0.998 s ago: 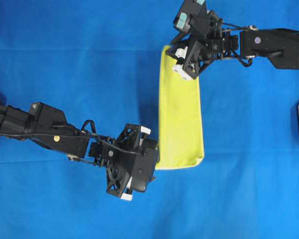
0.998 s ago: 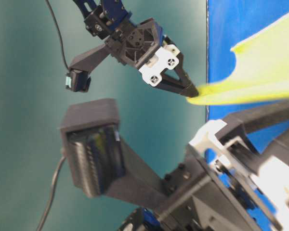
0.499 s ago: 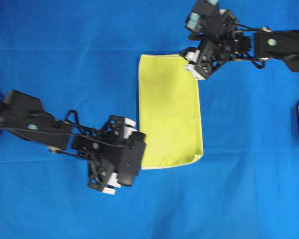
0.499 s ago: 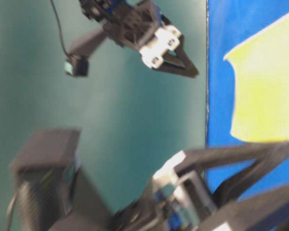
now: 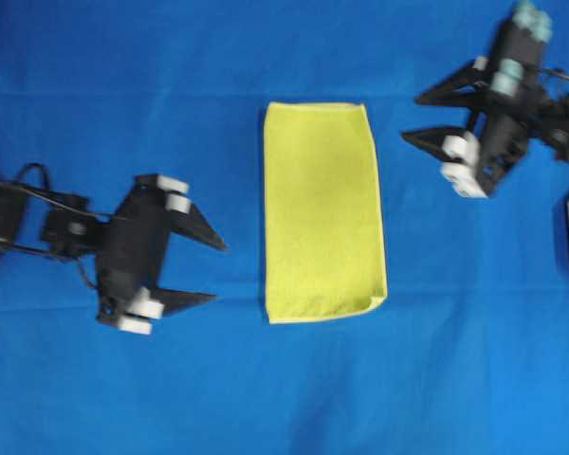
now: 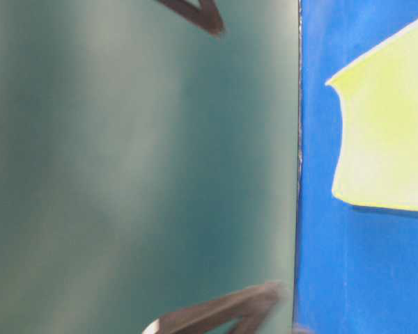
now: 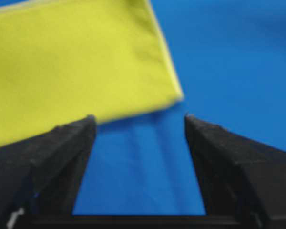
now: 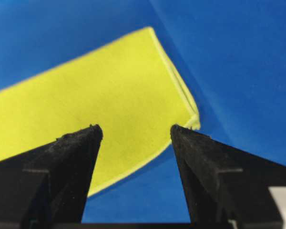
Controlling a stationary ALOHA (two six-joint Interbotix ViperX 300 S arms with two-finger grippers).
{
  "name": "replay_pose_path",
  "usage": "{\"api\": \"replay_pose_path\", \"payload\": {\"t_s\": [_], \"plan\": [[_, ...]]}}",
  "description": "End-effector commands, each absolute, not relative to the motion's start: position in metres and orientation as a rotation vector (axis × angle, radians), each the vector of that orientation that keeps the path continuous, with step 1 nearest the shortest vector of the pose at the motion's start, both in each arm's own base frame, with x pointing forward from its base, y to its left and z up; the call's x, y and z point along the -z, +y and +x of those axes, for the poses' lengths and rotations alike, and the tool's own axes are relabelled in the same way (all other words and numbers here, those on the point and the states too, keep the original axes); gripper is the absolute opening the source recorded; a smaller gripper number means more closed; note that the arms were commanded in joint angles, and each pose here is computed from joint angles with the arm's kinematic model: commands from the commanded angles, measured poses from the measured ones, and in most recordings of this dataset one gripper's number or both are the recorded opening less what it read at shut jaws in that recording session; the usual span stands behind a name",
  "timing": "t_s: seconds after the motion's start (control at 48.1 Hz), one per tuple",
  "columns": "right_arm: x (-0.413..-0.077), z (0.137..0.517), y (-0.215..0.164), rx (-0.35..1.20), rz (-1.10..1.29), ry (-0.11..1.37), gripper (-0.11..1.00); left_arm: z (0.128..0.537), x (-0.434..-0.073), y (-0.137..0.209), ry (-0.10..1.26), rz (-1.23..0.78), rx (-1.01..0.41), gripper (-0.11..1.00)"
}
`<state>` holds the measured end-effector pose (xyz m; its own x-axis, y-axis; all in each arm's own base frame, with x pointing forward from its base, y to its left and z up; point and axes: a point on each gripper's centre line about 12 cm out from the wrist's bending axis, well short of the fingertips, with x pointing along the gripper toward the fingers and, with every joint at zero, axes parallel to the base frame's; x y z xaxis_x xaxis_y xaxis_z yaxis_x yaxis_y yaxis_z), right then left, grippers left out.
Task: Fold the yellow towel.
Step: 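Release the strip and retract both grippers outward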
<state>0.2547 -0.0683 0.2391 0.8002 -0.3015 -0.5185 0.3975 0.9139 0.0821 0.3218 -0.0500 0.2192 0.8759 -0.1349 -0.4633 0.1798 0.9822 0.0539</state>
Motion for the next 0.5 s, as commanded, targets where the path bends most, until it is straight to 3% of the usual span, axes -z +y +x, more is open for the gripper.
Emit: {"api": "replay_pose_path", "payload": {"t_s": [0.0, 0.27, 0.478], "plan": [[-0.256, 0.241, -0.059, 0.346, 0.187, 0.440, 0.62, 0.307, -0.239, -0.037, 0.335, 0.078, 0.126, 0.71], [-0.256, 0.210, -0.048, 0.296, 0.189, 0.341, 0.62, 0.258, -0.257, -0.010, 0.110, 0.033, 0.034, 0.71], [-0.256, 0.211, -0.047, 0.278, 0.191, 0.323, 0.62, 0.248, -0.257, -0.004, 0.080, 0.015, 0.007, 0.71]]}}
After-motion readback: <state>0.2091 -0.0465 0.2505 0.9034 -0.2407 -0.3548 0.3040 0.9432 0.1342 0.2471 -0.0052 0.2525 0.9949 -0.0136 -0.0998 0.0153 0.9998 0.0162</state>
